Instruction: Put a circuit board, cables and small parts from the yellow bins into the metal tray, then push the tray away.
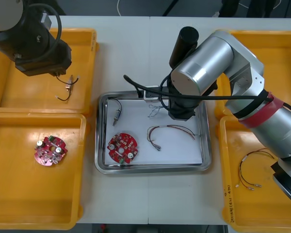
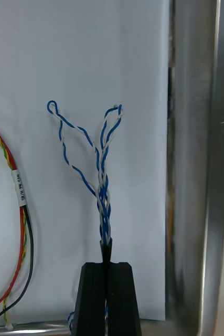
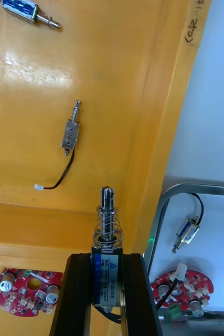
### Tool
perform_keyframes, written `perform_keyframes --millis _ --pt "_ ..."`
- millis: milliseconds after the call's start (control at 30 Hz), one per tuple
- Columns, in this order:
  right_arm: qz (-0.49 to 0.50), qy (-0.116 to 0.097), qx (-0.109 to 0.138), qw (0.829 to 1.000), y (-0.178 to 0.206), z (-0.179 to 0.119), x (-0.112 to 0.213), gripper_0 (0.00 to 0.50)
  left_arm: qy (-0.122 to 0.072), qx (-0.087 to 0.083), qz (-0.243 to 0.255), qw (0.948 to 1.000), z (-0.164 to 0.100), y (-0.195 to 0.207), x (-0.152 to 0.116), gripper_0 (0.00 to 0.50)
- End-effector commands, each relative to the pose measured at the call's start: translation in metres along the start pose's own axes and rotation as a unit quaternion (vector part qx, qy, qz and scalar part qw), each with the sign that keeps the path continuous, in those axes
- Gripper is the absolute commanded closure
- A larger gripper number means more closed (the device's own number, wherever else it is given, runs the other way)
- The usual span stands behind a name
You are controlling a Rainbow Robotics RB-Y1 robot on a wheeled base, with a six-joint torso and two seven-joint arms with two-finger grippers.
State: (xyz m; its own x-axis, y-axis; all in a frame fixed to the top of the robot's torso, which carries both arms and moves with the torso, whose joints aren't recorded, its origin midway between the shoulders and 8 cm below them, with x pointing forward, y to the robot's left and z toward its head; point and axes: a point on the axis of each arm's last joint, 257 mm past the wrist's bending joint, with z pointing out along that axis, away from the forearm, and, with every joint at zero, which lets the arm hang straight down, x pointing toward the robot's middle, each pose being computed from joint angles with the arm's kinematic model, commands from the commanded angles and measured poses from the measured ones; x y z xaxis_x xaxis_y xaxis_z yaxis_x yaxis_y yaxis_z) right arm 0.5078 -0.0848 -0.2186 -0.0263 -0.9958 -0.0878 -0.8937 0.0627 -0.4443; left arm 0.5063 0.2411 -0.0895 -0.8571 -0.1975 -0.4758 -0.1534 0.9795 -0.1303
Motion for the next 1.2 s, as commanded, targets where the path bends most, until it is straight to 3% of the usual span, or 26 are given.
perform_keyframes --millis 33,167,433,500,533,567,600,667,933,1200 --pt "0.004 -0.004 0.004 1.0 -0.006 0.003 -0.015 0.5 -0.017 -0.003 0.013 0.9998 -0.016 0.009 -0.007 0.5" --pt "-0.001 -0.007 0.001 1.0 0.002 0.018 -0.018 0.5 -0.018 -0.002 0.014 0.9998 -0.016 0.009 -0.007 0.5" --pt "-0.003 -0.015 0.001 1.0 0.005 0.018 -0.025 0.5 -0.016 -0.003 0.014 0.9998 -0.016 0.009 -0.006 0.5" --pt "-0.005 -0.017 0.003 1.0 0.004 0.016 -0.027 0.468 -0.015 -0.003 0.013 0.9998 -0.016 0.009 -0.006 0.499" --pt "-0.006 -0.017 0.007 1.0 0.003 0.015 -0.028 0.414 -0.015 -0.003 0.014 0.9998 -0.016 0.009 -0.005 0.499" --pt "-0.008 -0.016 0.012 1.0 0.001 0.014 -0.028 0.322 -0.015 -0.004 0.014 0.9998 -0.016 0.01 -0.006 0.5" --pt "-0.009 -0.015 0.015 1.0 0.0 0.013 -0.028 0.15 -0.015 -0.004 0.014 0.9998 -0.016 0.01 -0.006 0.5" --pt "-0.009 -0.015 0.016 1.0 -0.001 0.013 -0.028 0.0 -0.015 -0.003 0.014 0.9998 -0.016 0.009 -0.005 0.5" --pt "-0.007 -0.015 0.017 1.0 -0.002 0.009 -0.028 0.0 -0.014 -0.003 0.015 0.9998 -0.016 0.009 -0.005 0.498" --pt "-0.026 -0.002 0.048 0.999 -0.01 -0.011 -0.03 0.0 -0.014 -0.003 0.015 0.9998 -0.016 0.009 -0.005 0.499"
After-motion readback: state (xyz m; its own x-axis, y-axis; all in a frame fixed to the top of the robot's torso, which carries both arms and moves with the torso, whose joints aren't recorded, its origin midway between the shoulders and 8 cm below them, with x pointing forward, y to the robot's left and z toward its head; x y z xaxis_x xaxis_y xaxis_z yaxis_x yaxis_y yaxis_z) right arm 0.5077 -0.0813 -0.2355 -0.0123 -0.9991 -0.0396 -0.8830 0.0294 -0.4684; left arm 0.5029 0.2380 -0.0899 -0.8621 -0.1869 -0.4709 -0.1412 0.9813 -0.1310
